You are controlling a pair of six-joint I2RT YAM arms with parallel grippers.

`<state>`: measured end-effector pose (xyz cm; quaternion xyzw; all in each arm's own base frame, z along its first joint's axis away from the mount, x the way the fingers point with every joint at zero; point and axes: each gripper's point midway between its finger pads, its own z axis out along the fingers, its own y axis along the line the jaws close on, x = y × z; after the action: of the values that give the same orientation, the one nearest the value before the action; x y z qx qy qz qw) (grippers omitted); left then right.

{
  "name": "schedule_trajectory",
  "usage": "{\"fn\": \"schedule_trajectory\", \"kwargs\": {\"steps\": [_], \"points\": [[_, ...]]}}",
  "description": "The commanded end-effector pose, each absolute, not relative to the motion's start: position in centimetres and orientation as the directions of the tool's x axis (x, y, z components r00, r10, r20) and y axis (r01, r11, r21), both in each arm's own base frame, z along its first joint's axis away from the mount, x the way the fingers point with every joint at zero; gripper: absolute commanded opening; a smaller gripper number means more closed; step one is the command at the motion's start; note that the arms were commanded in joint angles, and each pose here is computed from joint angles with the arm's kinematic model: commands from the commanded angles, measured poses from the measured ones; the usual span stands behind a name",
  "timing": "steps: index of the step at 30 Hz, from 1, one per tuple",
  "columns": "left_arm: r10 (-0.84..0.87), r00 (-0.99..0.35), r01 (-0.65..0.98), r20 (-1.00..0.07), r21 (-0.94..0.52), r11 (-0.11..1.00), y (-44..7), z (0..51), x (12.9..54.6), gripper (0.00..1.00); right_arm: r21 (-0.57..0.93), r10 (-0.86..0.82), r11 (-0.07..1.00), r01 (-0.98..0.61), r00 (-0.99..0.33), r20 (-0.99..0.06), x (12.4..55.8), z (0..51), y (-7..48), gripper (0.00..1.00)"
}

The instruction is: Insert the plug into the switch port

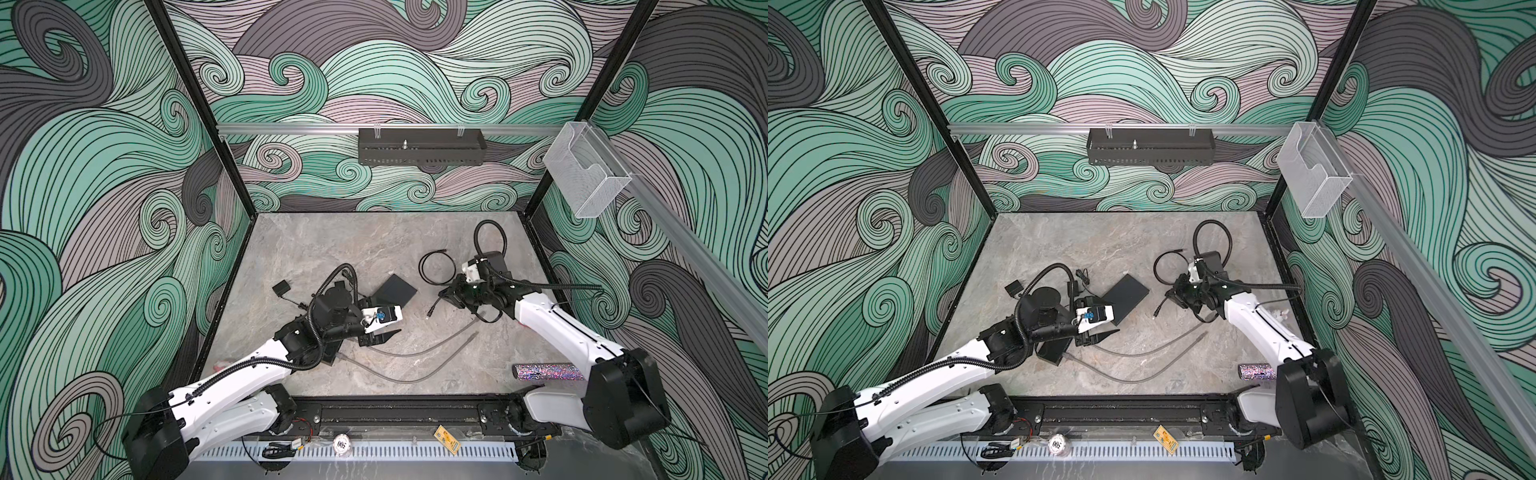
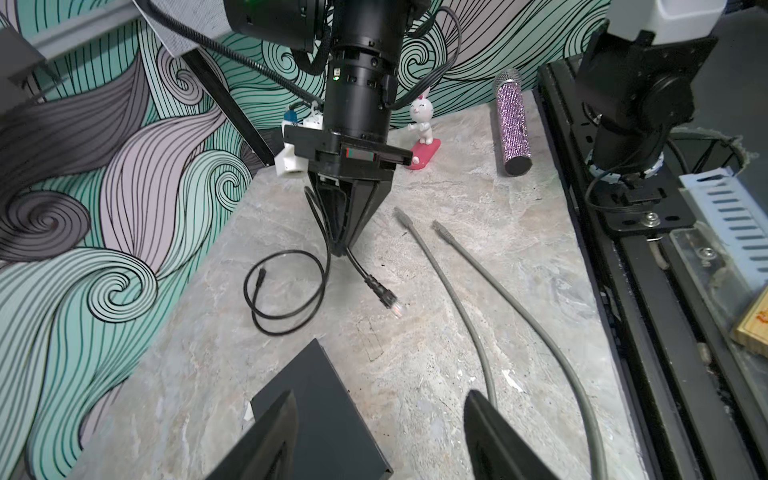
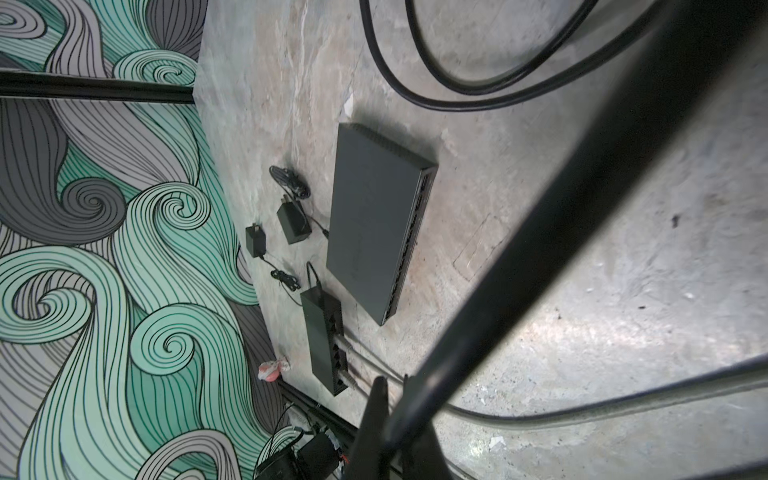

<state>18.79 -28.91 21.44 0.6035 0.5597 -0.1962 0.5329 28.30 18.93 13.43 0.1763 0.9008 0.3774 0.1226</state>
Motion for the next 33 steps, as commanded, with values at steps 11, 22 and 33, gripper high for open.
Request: {"fn": "schedule_trajectory", "kwargs": {"steps": [11,22,33], "points": [[0.595,0.463,0.773,-0.657,0.628,0.092,-29.5,18.6,18.4,0.68,0.862,0.355,0.461,0.212,-0.934,0.040,26.0,16.7,23.3,0.00],[0.642,0.435,0.779,-0.631,0.621,0.083,-29.8,16.7,19.1,0.68,0.890,0.296,0.409,0.201,-0.952,0.079,27.5,16.3,24.8,0.00],[0.681,0.381,0.774,-0.625,0.619,0.134,-29.1,16.4,20.0,0.61,0.897,0.298,0.402,0.182,-0.953,0.060,27.9,17.0,24.1,0.00]]}}
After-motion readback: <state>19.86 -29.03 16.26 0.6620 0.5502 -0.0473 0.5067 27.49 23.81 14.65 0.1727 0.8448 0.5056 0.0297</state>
